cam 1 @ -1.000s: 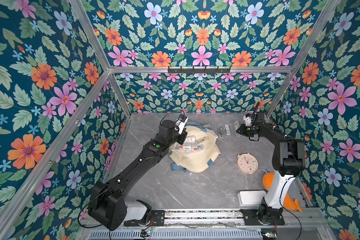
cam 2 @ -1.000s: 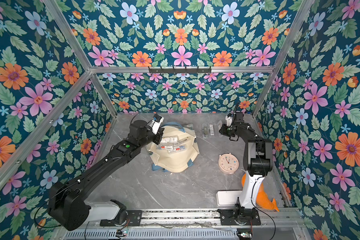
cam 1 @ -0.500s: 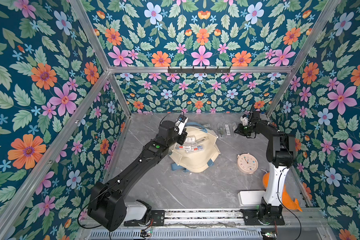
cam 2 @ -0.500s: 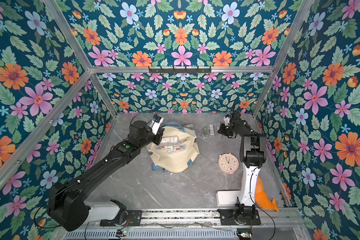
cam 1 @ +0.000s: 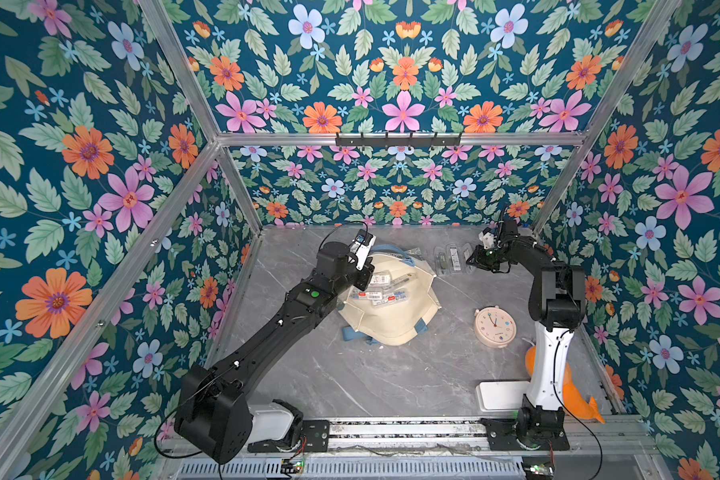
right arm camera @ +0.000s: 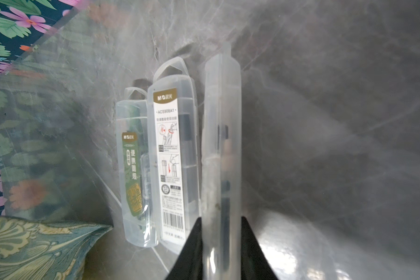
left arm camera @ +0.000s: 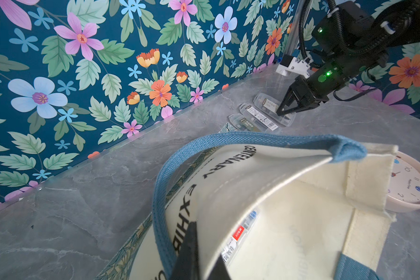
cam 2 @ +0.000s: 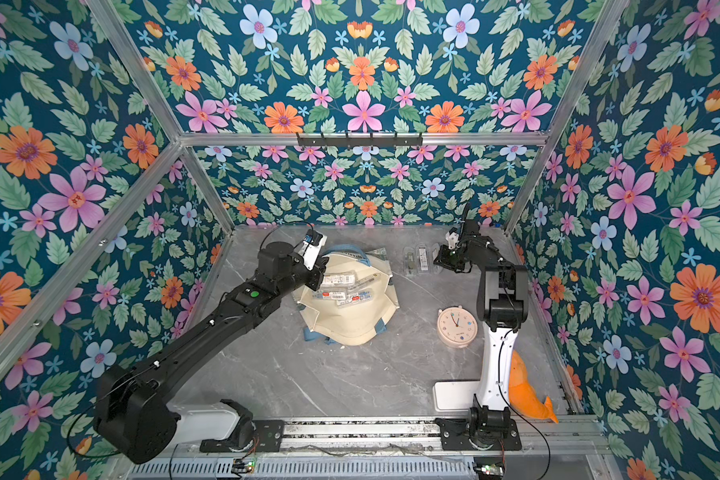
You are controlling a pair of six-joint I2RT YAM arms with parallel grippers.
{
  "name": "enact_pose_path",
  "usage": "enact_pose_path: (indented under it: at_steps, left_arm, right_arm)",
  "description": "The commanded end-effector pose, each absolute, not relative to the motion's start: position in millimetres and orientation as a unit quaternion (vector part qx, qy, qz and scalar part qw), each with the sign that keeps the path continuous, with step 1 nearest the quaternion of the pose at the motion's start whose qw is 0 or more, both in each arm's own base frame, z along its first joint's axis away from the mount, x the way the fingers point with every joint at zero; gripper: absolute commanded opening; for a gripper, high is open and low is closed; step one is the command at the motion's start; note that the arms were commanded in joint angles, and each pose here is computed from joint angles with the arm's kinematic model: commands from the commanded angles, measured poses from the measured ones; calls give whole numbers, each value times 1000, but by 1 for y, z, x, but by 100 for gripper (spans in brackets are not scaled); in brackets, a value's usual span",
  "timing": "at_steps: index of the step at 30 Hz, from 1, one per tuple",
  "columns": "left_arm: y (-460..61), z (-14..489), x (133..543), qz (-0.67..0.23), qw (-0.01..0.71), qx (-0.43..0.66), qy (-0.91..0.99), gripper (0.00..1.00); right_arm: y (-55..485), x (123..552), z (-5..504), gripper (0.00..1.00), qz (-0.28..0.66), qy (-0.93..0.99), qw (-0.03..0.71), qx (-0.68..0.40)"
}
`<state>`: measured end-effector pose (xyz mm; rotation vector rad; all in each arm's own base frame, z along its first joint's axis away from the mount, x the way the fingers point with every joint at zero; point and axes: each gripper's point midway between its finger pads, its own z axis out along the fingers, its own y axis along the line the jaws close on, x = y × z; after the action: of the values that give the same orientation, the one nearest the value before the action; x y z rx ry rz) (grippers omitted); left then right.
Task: Take out the compass set from the canvas bag
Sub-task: Place the compass set at the center of the board.
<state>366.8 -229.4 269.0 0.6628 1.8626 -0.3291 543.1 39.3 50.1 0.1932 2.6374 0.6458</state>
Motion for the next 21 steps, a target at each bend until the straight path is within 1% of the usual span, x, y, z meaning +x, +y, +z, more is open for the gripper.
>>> enact_pose_path:
  at_steps: [1, 7, 16, 21]
  left_arm:
    - [-230, 274, 367, -141, 547, 277, 778, 0]
    - [-229, 273, 367, -140, 546, 277, 778, 0]
    - [-230, 272, 367, -143, 544, 278, 778, 0]
    - [-231, 272, 367, -145, 543, 279, 779, 0]
  right_arm:
    - [39, 535, 45, 29, 225, 954, 185, 65]
    - [32, 534, 42, 37, 202, 961, 180, 60]
    - [28, 537, 36, 45, 192, 964, 172, 61]
    - [29, 542, 36, 46, 195, 964, 170, 61]
